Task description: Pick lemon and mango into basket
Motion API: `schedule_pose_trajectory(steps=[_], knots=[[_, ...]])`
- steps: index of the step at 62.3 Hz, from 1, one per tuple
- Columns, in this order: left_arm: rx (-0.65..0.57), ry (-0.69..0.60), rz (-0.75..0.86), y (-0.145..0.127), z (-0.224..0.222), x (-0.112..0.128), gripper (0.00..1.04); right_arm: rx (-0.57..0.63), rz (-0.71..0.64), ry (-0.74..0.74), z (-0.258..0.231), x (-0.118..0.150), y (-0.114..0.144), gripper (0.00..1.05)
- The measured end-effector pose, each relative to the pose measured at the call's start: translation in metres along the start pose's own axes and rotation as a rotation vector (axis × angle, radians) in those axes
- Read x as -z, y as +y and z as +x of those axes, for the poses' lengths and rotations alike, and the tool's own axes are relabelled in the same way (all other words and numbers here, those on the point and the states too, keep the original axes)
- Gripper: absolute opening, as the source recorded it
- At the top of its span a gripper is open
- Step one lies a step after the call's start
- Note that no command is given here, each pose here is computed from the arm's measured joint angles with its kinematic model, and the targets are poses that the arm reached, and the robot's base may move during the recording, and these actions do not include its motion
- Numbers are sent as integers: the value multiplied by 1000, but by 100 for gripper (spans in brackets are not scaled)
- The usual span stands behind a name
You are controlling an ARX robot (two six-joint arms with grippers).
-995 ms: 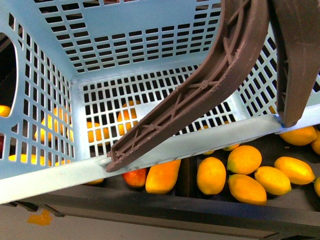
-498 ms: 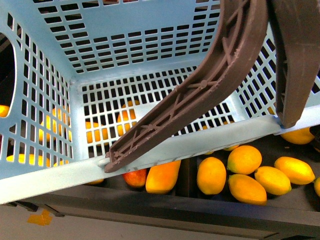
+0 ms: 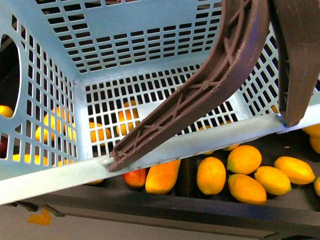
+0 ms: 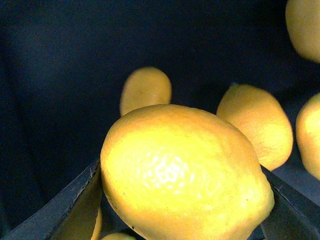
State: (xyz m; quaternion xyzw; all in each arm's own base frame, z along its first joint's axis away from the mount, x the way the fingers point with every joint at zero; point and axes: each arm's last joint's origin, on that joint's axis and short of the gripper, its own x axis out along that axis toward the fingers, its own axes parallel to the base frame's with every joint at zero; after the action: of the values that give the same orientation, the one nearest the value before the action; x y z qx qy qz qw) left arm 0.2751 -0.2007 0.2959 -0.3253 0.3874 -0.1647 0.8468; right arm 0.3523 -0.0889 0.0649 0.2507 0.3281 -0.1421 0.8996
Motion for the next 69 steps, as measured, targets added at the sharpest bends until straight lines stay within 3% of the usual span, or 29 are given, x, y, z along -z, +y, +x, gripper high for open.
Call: schedule_pose_trajectory(steps=[18,30,43,54,62,69], knots=[[-1,-1,0,0,0,0,15,-152,-81,-206,-116,-32,30,74],[1,0,0,0,0,0,15,-283,-130,-332,-177,-41,70,74],[0,-1,0,0,0,0,15,-381,-172,-340,-195,-24,122,74],[1,0,0,0,0,0,15,-452,-237,-253,-191,14,173,74],[0,0,0,0,0,0,15,-450,-265,-207,-183,30,188,74],[-1,-1,0,0,0,0,15,-424,-279,-187,-176,38,191,89]])
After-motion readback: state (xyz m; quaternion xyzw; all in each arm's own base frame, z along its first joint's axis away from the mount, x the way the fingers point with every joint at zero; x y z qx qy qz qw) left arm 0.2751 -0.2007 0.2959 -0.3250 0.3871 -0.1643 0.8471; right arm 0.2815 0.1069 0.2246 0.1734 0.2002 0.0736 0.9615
